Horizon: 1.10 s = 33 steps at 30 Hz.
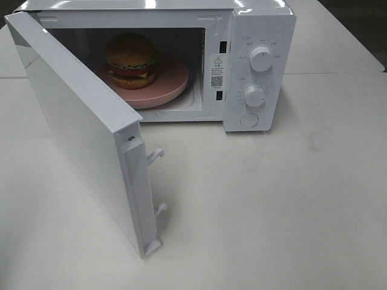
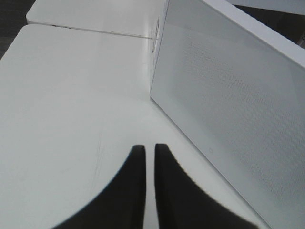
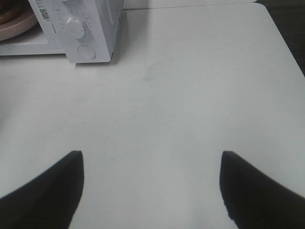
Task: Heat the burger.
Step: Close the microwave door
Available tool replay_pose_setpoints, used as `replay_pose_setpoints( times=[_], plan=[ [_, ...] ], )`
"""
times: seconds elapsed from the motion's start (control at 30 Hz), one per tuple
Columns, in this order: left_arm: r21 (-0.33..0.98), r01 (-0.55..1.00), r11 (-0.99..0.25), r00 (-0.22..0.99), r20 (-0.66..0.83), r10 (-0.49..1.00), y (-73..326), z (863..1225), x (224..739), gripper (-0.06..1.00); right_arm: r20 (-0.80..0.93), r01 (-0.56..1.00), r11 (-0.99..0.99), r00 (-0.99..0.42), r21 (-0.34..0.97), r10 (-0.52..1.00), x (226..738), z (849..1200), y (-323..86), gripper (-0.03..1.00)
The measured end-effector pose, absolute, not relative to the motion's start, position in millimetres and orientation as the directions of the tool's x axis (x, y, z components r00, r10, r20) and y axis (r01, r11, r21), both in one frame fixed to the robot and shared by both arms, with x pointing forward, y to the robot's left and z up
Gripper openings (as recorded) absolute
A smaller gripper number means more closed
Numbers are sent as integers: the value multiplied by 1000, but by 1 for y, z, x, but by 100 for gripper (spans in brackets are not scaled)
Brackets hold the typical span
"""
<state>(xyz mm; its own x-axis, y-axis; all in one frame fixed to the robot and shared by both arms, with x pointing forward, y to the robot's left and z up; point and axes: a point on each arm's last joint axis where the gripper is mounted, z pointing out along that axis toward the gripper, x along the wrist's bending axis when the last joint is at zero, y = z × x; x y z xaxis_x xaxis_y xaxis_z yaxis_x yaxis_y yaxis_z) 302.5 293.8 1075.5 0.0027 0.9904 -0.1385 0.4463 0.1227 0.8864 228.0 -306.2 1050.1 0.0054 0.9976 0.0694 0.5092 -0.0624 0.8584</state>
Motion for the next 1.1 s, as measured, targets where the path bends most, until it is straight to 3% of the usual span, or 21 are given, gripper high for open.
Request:
replay_pose_setpoints(
  times=[0.07, 0.27, 0.7, 0.93, 1.1],
  plan=[
    [892, 437, 116, 1, -130, 992, 295, 1075, 310, 0, 69, 509, -62, 5, 858, 998, 228, 1050, -306, 75],
    [917, 385, 102, -6, -109, 994, 298, 1069, 325, 0, 69, 509, -62, 5, 858, 998, 228, 1050, -306, 75],
    [948, 296, 114, -78, -95, 992, 308, 1015, 349, 0, 69, 509, -62, 5, 858, 998, 228, 1050, -306, 75],
    [962, 244, 118, -120, -91, 989, 313, 1015, 356, 0, 69, 509, -62, 5, 858, 998, 228, 1050, -306, 75],
    [949, 288, 126, -144, -87, 986, 316, 1008, 368, 0, 69, 509, -62, 5, 858, 998, 228, 1050, -306, 75]
  ],
)
